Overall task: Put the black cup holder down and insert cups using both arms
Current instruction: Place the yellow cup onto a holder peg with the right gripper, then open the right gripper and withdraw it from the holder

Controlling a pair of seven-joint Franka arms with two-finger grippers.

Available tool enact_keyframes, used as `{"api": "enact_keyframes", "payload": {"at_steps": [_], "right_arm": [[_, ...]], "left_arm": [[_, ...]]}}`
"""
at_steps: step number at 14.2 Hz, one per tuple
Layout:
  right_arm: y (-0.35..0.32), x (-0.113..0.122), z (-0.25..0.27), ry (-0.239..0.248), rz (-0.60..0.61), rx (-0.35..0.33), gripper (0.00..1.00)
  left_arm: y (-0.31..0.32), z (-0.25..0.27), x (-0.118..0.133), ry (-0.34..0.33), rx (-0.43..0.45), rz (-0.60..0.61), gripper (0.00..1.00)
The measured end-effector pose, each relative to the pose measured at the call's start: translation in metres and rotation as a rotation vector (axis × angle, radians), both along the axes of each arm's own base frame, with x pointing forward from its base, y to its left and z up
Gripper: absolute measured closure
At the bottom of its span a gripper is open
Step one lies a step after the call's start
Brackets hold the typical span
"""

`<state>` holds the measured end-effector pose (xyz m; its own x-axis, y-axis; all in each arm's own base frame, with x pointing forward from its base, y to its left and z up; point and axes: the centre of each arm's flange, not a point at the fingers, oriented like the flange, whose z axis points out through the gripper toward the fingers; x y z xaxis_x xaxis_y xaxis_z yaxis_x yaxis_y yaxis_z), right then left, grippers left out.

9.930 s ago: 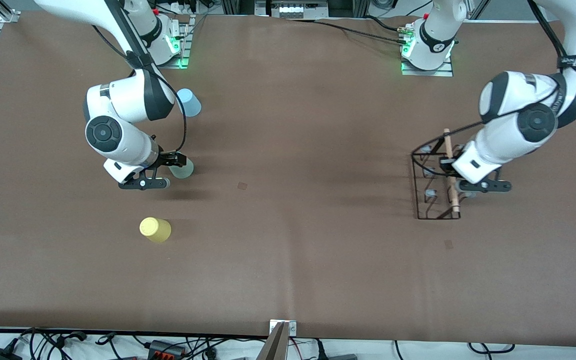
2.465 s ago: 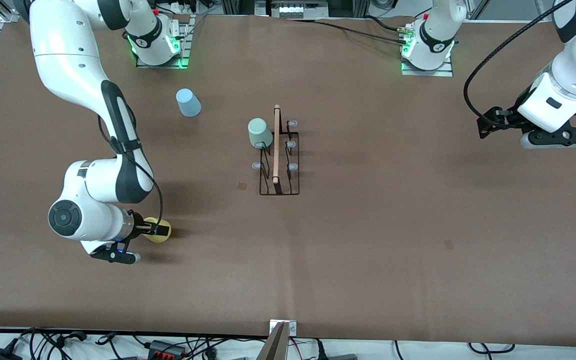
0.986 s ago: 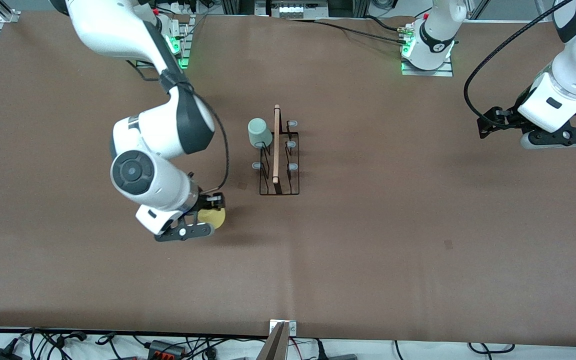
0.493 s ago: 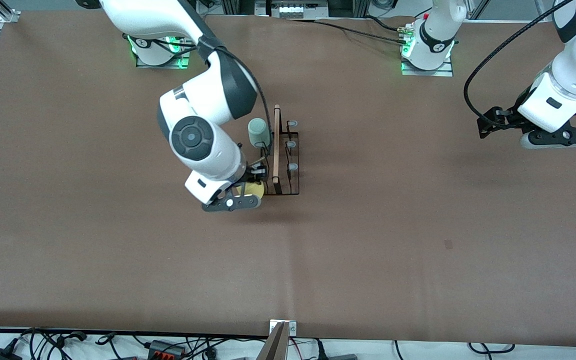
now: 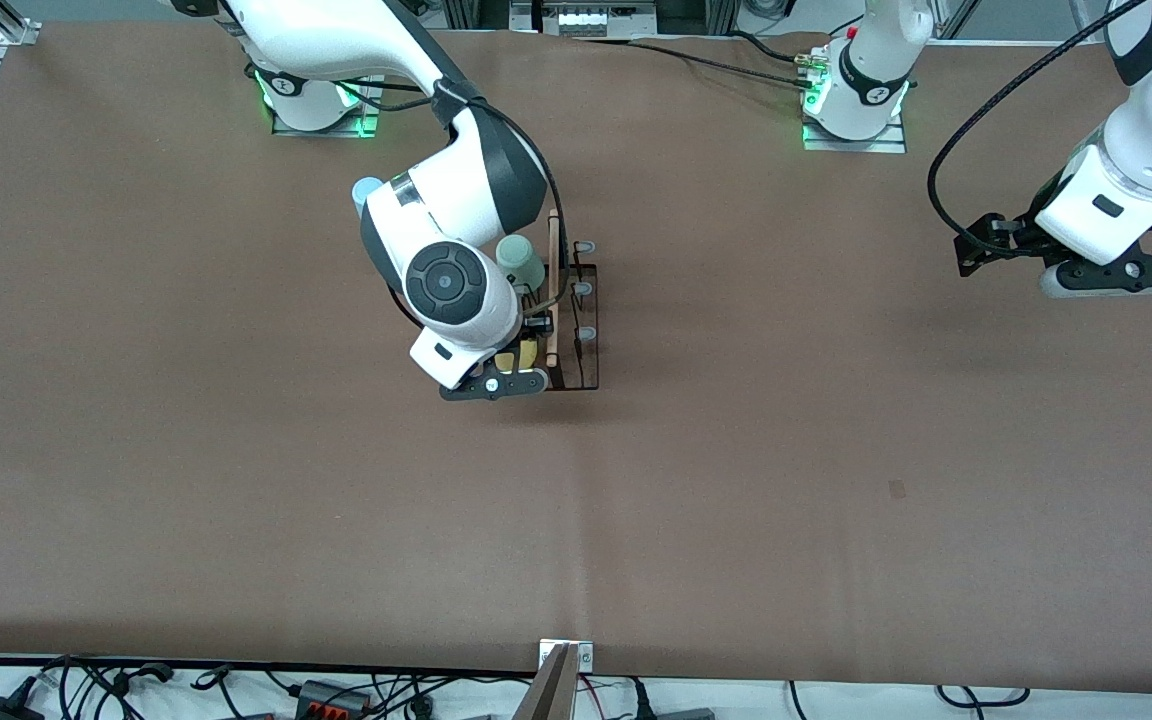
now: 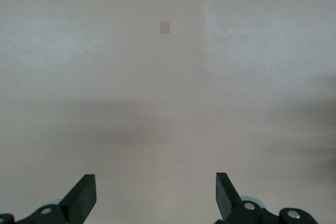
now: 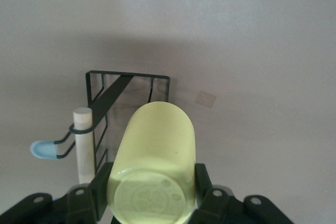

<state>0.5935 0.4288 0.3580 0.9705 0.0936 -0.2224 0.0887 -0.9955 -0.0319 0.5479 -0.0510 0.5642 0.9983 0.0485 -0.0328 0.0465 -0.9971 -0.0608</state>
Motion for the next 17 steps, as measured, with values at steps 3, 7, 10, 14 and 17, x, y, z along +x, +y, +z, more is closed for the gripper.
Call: {"api": "enact_keyframes", "payload": {"at_steps": [3, 7, 10, 14, 17], "right_arm": [[0.006, -0.006, -0.001, 0.012, 0.006, 0.002, 0.34], [0.013, -0.013, -0.007, 0.023, 0.006, -0.007, 0.34], [0.007, -0.01, -0.023, 0.036, -0.005, -0.021, 0.34], [0.006, -0.005, -0.038, 0.019, -0.016, -0.018, 0.19], [0.003, -0.001, -0.032, 0.004, -0.031, -0.016, 0.01]], "left_arm": [[0.0, 0.0, 0.0, 0.001, 0.0, 0.0, 0.0], [0.0, 0.0, 0.0, 0.002, 0.0, 0.0, 0.0], [0.0, 0.0, 0.0, 0.002, 0.0, 0.001, 0.0], [0.0, 0.0, 0.0, 0.002, 0.0, 0.001, 0.0], [0.0, 0.0, 0.0, 0.002, 0.0, 0.001, 0.0]]}}
